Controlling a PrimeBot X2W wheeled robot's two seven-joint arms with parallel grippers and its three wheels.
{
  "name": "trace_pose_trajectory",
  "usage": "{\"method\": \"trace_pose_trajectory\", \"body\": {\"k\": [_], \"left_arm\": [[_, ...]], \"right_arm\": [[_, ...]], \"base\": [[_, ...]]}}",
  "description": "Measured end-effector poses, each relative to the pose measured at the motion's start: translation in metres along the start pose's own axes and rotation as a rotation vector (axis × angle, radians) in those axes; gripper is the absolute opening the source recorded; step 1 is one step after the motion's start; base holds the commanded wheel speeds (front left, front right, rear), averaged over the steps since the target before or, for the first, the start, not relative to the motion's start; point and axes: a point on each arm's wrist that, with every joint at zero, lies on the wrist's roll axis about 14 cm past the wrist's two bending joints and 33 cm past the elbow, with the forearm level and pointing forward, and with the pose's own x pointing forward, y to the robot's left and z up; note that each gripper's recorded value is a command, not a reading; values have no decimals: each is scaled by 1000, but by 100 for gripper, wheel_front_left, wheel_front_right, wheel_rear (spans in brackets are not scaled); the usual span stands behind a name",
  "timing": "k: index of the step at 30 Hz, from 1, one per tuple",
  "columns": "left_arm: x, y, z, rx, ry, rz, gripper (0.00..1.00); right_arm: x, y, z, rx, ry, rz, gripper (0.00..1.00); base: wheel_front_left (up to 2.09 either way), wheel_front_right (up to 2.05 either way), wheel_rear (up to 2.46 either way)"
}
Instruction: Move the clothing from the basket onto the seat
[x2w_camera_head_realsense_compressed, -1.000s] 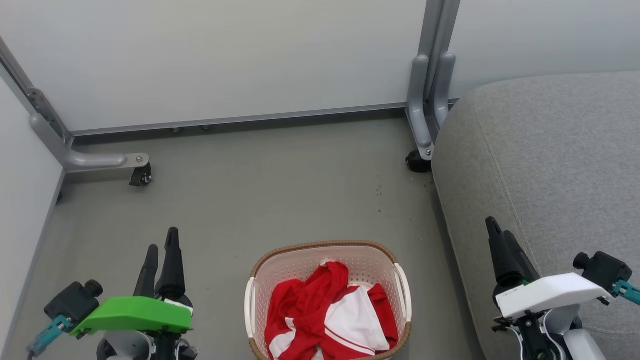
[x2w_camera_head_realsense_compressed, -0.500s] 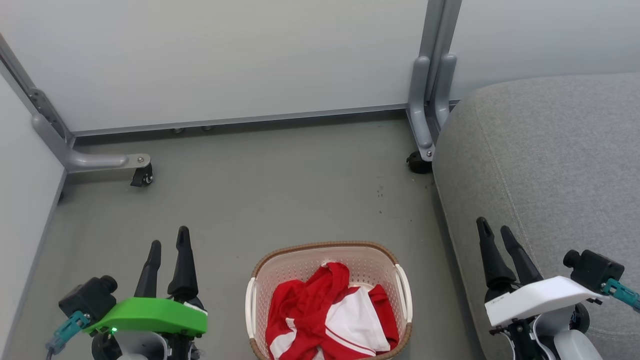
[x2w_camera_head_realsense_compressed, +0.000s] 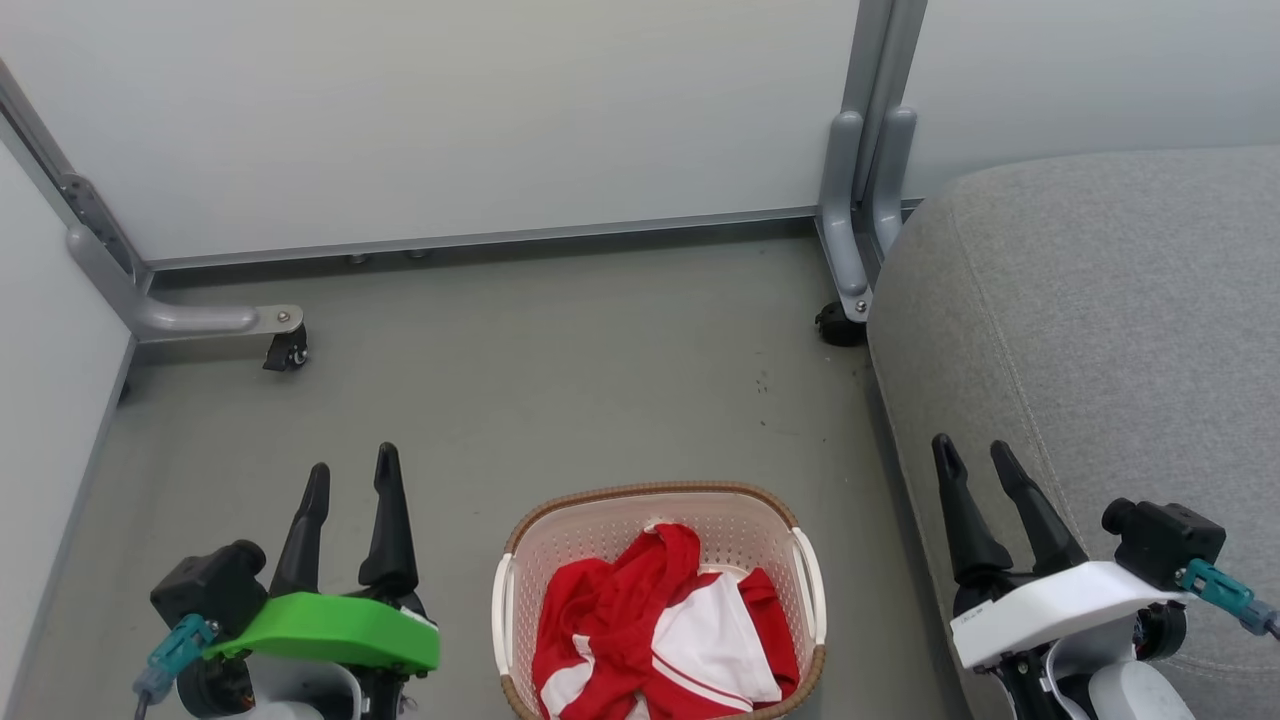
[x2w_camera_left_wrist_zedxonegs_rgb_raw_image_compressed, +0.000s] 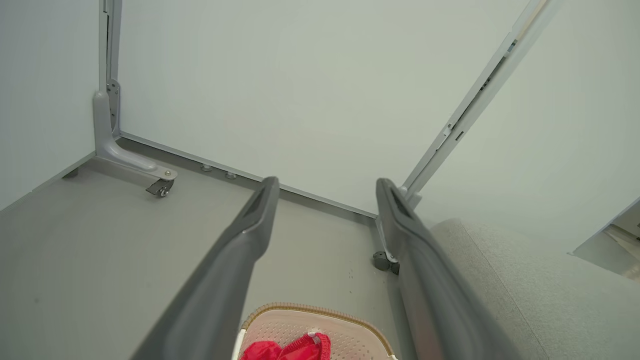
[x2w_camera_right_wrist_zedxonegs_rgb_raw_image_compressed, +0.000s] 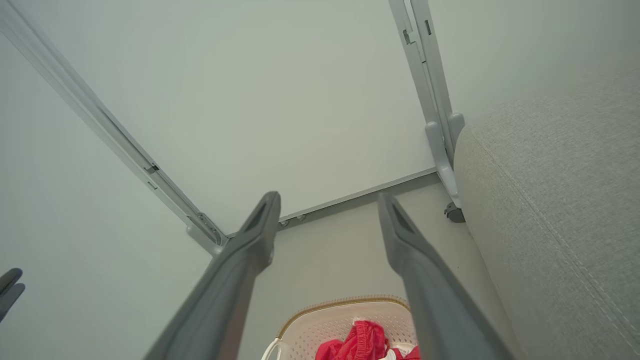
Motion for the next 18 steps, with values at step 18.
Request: {"method": "trace_pose_trajectory", "body": {"k": [18], "left_arm": [[0, -18, 2, 173, -36, -61, 100]], "right_arm": [[-2, 17, 4, -178, -28, 70, 100]], "base": [[0, 0, 0]]}}
